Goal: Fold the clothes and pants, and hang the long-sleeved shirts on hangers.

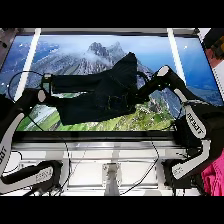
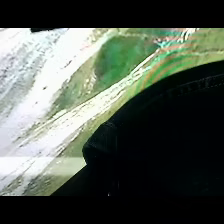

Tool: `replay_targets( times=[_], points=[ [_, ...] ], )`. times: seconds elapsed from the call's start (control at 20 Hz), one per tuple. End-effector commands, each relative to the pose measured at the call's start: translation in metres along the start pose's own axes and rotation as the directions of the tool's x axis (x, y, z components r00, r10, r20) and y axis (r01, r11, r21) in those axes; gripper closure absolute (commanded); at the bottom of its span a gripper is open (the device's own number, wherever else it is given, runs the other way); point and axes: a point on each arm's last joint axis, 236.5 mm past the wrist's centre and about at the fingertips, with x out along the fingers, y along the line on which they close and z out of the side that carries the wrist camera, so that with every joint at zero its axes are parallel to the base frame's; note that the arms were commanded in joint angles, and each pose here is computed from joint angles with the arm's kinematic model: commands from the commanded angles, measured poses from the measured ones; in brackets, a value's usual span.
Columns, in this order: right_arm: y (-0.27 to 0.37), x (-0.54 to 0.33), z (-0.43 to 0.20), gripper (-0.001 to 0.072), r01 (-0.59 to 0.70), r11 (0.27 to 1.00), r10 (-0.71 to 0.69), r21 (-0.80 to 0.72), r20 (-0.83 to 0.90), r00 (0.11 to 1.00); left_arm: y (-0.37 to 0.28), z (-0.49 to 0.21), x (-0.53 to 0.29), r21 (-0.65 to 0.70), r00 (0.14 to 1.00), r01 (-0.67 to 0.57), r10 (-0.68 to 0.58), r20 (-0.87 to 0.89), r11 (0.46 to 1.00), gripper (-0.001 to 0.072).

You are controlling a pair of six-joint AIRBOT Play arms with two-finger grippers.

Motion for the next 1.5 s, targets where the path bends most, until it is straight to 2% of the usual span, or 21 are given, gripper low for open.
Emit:
replay_targets(
  times=[0.0, 0.05, 0.1, 0.15, 0.2, 0.3, 0.5, 0.6, 0.65, 0.8, 0.85, 0.9, 0.95, 1.0, 1.05, 1.1, 1.15, 1.25, 1.4, 1.45],
  points=[
    [0.006, 0.008, -0.016, 0.0358, -0.014, 1.0, 0.013, -0.023, -0.072, 0.997, 0.0, 0.016, -0.017, -0.001, 0.997, 0.009, -0.009, 0.077, 1.0, 0.0699],
    [0.007, 0.007, -0.02, 0.0356, -0.017, 1.0, 0.015, -0.024, -0.087, 0.996, 0.0, 0.017, -0.017, 0.005, 0.997, 0.008, -0.009, 0.078, 1.0, 0.0698],
    [0.006, 0.006, -0.02, 0.0256, -0.015, 0.999, 0.012, -0.029, -0.089, 0.996, 0.0, 0.016, -0.017, 0.006, 0.997, 0.008, -0.009, 0.077, 1.0, 0.0697],
    [0.003, 0.003, -0.018, 0.0082, -0.005, 0.999, 0.002, -0.038, -0.082, 0.997, 0.0, 0.017, -0.017, 0.006, 0.997, 0.008, -0.009, 0.079, 1.0, 0.0696],
    [-0.001, -0.002, -0.015, 0.0051, 0.007, 0.999, -0.01, -0.039, -0.07, 0.997, 0.0, 0.017, -0.017, 0.006, 0.997, 0.008, -0.009, 0.078, 1.0, 0.0695],
    [-0.002, -0.012, -0.008, 0.005, -0.003, 0.999, 0.001, -0.036, -0.046, 0.999, 0.0, 0.018, -0.017, 0.008, 0.997, 0.005, -0.006, 0.082, 1.0, 0.0695],
    [0.026, -0.017, -0.008, 0.0053, -0.106, 0.992, 0.104, -0.065, -0.041, 0.994, 0.002, 0.029, -0.018, 0.015, 0.992, -0.003, 0.001, 0.13, 1.0, 0.0668],
    [0.032, -0.012, -0.011, 0.0054, -0.105, 0.99, 0.1, -0.099, -0.054, 0.994, 0.002, 0.035, -0.019, 0.015, 0.988, -0.003, 0.001, 0.154, 1.0, 0.0401],
    [0.034, -0.009, -0.013, 0.0054, -0.104, 0.989, 0.098, -0.105, -0.06, 0.993, 0.002, 0.035, -0.019, 0.015, 0.988, -0.003, 0.001, 0.157, 1.0, 0.0357],
    [0.038, 0.001, -0.014, 0.0056, -0.079, 0.988, 0.07, -0.134, -0.066, 0.995, 0.0, 0.035, -0.019, -0.01, 0.988, 0.009, -0.007, 0.154, 1.0, 0.0364],
    [0.035, 0.006, -0.015, 0.0056, -0.051, 0.988, 0.041, -0.146, -0.068, 0.997, -0.001, 0.031, -0.019, -0.048, 0.99, 0.02, -0.013, 0.138, 0.999, 0.0446],
    [0.032, 0.012, -0.018, 0.0058, -0.023, 0.987, 0.011, -0.158, -0.078, 0.997, -0.005, 0.023, -0.019, -0.074, 0.994, 0.04, -0.032, 0.107, 0.996, 0.0676],
    [0.03, 0.018, -0.023, 0.0061, -0.004, 0.986, -0.012, -0.166, -0.095, 0.995, -0.01, 0.014, -0.019, -0.078, 0.996, 0.059, -0.054, 0.069, 0.995, 0.0695],
    [0.03, 0.023, -0.027, 0.0147, -0.001, 0.986, -0.018, -0.168, -0.108, 0.994, -0.011, 0.002, -0.02, -0.051, 0.997, 0.069, -0.068, 0.022, 0.996, 0.0695],
    [0.03, 0.026, -0.03, 0.0377, 0.001, 0.986, -0.021, -0.169, -0.119, 0.993, -0.011, -0.008, -0.022, -0.046, 0.997, 0.078, -0.079, -0.01, 0.996, 0.0696],
    [0.031, 0.026, -0.03, 0.0649, -0.003, 0.986, -0.017, -0.169, -0.118, 0.993, -0.01, -0.017, -0.026, -0.061, 0.995, 0.096, -0.098, -0.021, 0.993, 0.0696],
    [0.03, 0.023, -0.029, 0.0684, -0.006, 0.987, -0.013, -0.163, -0.117, 0.993, -0.012, -0.026, -0.032, -0.08, 0.99, 0.136, -0.138, -0.018, 0.987, 0.0696],
    [0.023, 0.013, -0.026, 0.0685, -0.012, 0.99, -0.003, -0.138, -0.106, 0.994, -0.02, -0.044, -0.047, -0.151, 0.966, 0.256, -0.256, 0.021, 0.955, 0.0696],
    [0.002, -0.015, -0.01, 0.0686, -0.018, 0.997, 0.016, -0.074, -0.03, 0.999, -0.05, -0.084, -0.065, -0.233, 0.875, 0.481, -0.48, 0.065, 0.845, 0.0696],
    [-0.006, -0.024, -0.006, 0.0686, -0.024, 0.998, 0.023, -0.051, -0.009, 1.0, -0.048, -0.092, -0.062, -0.265, 0.872, 0.485, -0.482, 0.08, 0.834, 0.0695]
  ],
)
